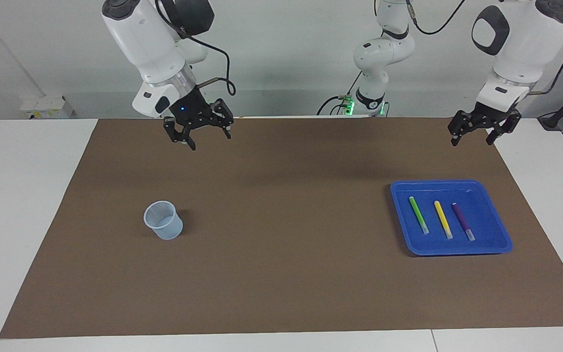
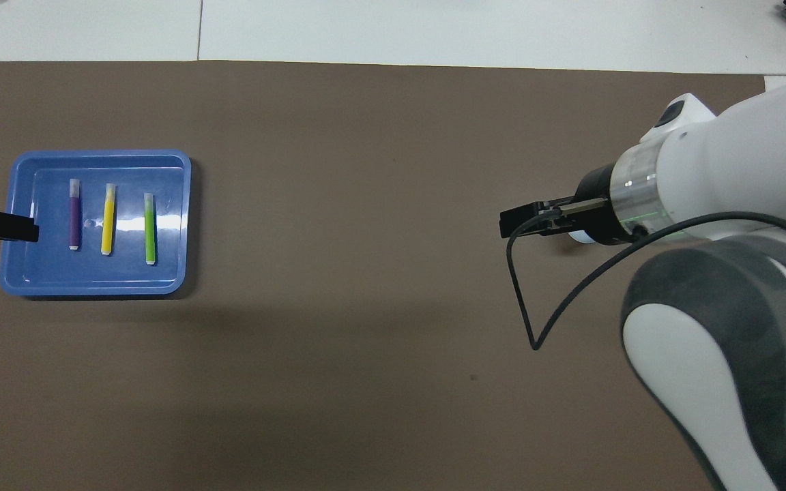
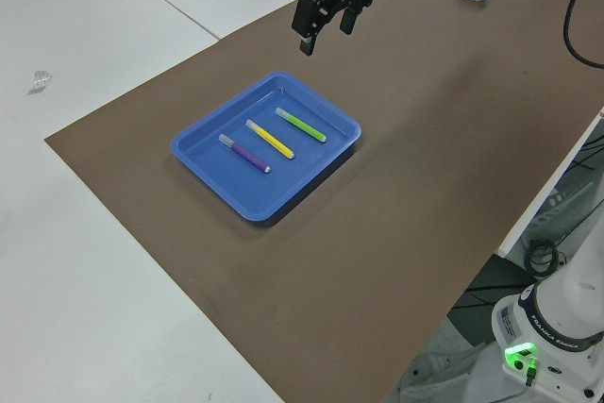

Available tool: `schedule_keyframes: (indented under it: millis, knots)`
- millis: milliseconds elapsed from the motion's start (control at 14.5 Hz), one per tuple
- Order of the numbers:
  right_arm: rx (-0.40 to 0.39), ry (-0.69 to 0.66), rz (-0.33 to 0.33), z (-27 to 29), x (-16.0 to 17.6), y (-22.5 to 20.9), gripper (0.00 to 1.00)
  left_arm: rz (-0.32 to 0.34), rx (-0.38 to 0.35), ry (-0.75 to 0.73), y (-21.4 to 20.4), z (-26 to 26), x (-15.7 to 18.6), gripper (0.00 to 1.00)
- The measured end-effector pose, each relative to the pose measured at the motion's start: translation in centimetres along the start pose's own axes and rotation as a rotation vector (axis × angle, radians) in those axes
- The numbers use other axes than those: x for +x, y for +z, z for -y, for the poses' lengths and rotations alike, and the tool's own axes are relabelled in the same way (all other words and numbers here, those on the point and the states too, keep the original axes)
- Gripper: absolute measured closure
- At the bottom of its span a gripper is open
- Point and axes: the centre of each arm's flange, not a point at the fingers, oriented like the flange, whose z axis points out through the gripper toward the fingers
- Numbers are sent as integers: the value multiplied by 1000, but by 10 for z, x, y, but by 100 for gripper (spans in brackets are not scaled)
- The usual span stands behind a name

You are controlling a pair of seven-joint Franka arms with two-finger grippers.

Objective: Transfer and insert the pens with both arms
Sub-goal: 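Lower the left gripper onto the green pen while the right gripper advances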

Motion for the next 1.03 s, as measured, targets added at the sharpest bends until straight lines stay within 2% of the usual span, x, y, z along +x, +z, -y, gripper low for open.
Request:
schedule_keyframes:
  millis: [207, 345, 482, 620, 827, 965, 1034]
  knots:
    - [47, 77, 12, 44, -11, 12, 0, 43, -33, -4, 30, 4, 9, 2]
    - [67, 98, 5, 50, -11, 13, 0, 61, -48, -8, 54, 7, 17, 3]
    - [83, 111, 2, 47, -9, 15, 0, 52, -55, -33, 73, 12, 24, 3]
    - [160, 126, -18, 62, -5, 25, 0, 53, -61, -115, 89, 11, 27, 4]
    - [237, 224, -45, 98, -2, 54, 0, 17, -61, -219, 121, -25, 29, 8]
    - [308, 337, -42, 118, -2, 62, 0, 12, -62, -232, 137, -39, 25, 12]
    - [333, 377, -39, 125, -4, 62, 0, 15, -62, -234, 144, -39, 23, 24]
